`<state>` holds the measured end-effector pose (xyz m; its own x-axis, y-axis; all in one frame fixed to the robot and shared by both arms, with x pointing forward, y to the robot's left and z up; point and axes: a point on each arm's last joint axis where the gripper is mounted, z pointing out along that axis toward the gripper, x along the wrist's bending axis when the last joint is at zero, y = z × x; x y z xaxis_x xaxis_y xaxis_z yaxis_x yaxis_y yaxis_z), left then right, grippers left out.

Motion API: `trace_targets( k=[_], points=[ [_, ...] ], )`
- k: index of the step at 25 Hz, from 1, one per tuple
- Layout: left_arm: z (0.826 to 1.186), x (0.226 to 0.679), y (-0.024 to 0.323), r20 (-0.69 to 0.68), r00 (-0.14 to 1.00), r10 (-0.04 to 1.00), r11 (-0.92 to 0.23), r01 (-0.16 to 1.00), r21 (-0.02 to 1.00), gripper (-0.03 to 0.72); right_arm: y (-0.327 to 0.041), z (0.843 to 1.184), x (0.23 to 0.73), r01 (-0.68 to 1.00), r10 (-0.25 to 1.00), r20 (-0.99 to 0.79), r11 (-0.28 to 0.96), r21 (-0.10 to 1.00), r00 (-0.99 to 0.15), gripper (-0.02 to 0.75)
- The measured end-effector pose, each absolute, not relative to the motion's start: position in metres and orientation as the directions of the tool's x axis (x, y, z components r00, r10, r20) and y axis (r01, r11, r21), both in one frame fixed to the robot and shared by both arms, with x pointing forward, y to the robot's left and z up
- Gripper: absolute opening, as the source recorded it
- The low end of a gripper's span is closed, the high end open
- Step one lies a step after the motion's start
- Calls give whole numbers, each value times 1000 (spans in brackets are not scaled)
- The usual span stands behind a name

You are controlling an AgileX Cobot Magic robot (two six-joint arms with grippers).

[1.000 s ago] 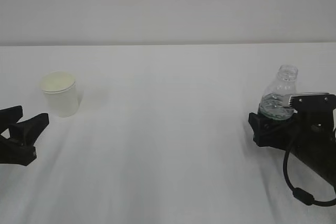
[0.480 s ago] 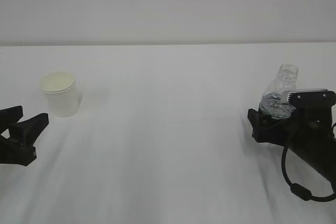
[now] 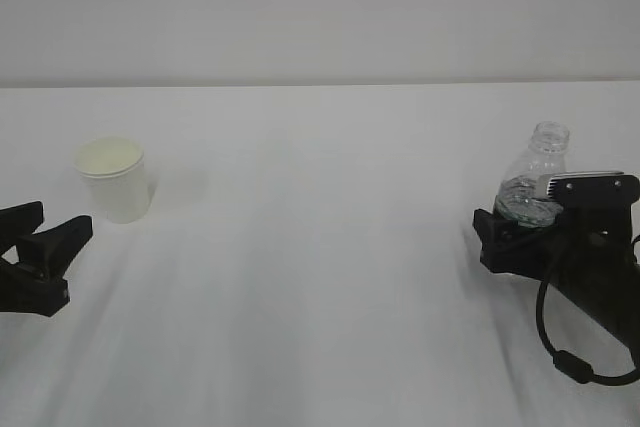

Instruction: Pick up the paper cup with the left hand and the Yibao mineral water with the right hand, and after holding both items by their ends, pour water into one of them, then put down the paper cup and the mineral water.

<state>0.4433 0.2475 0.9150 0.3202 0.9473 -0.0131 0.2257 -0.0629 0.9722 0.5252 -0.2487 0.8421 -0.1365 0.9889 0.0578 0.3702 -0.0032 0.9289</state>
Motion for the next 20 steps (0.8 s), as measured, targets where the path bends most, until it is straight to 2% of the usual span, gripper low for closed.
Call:
trace_targets(
  k=[7, 20],
  points=[
    [915, 443, 247, -13, 320, 947, -63, 226, 972, 415, -249, 842, 525, 370, 990, 58, -5, 929, -132, 570],
    [915, 443, 247, -12, 323, 946, -64, 225, 972, 414, -249, 842, 525, 370, 990, 54, -2, 929, -132, 560]
  ],
)
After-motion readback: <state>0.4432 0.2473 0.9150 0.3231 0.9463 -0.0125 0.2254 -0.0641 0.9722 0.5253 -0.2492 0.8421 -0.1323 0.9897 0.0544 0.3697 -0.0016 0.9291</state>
